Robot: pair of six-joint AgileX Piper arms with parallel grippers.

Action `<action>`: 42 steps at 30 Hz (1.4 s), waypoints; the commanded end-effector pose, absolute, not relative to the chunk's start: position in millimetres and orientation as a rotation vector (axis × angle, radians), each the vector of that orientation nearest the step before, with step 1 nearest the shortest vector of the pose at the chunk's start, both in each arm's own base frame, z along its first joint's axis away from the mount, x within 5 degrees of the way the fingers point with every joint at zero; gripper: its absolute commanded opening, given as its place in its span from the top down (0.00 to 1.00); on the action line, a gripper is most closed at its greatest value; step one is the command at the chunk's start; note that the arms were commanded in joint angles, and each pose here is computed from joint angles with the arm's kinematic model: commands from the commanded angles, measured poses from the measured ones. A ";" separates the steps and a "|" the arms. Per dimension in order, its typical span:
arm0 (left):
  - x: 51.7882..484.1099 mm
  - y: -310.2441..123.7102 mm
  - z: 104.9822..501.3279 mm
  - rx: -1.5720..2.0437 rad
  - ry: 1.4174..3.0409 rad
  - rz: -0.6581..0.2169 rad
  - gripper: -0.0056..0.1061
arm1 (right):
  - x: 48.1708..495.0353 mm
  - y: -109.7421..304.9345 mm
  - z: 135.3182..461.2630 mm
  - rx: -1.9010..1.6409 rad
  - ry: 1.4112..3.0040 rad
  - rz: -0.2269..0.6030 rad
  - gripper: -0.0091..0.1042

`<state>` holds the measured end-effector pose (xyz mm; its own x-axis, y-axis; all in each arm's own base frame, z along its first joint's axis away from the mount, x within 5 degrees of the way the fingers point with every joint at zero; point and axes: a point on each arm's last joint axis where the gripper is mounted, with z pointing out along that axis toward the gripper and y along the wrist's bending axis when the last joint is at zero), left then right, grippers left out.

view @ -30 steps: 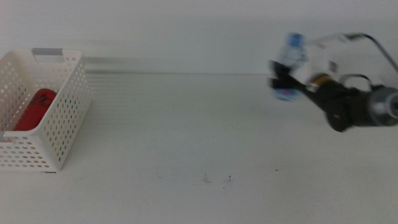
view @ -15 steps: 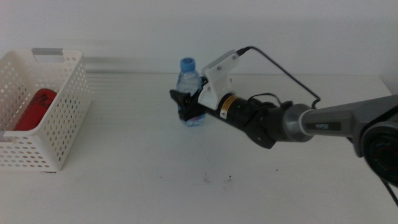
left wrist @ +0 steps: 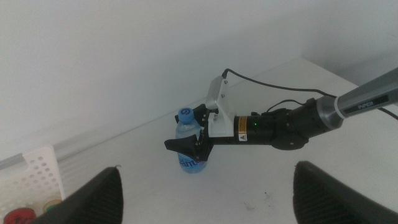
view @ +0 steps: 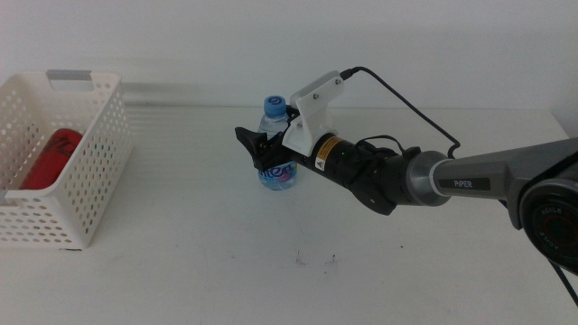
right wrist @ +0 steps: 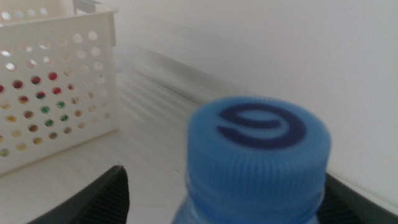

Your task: Use arms to grab the bottles and put them into the dustbin to the left of the table.

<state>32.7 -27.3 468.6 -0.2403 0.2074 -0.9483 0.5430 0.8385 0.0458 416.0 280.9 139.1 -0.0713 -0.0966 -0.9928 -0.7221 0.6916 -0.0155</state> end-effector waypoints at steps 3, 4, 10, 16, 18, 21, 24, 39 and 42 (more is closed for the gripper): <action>31.8 -26.5 470.8 0.561 1.800 -0.347 0.11 | 414.2 281.4 154.7 -0.679 1.598 0.624 0.10; 31.8 -26.5 470.8 0.561 1.800 -0.347 0.11 | 414.0 280.4 158.5 -0.683 1.619 0.610 0.10; 31.8 -26.5 470.8 0.561 1.800 -0.347 0.11 | 410.4 267.2 175.8 -0.691 1.781 0.483 0.10; 31.8 -26.5 470.8 0.561 1.800 -0.347 0.11 | 386.2 240.5 197.7 -0.663 1.810 0.485 0.10; 31.8 -26.5 470.8 0.561 1.800 -0.347 0.11 | 376.2 231.3 203.1 -0.670 1.815 0.476 0.10; 31.8 -26.5 470.8 0.561 1.800 -0.347 0.11 | 359.0 216.6 215.6 -0.672 1.819 0.463 0.10; 31.8 -26.5 470.8 0.561 1.800 -0.347 0.11 | 338.9 203.5 233.0 -0.648 1.837 0.452 0.10; 31.8 -26.5 470.8 0.561 1.800 -0.347 0.11 | 217.9 119.9 398.4 -0.402 1.751 0.210 0.10; 31.8 -26.5 470.8 0.561 1.800 -0.347 0.11 | 192.2 112.6 403.9 -0.447 1.817 0.227 0.10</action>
<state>32.7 -27.3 468.6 -0.2403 0.2074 -0.9483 0.5430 0.8385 0.0458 204.6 116.2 406.2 -0.1718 -0.1568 -0.9726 -0.3963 0.9148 -0.0775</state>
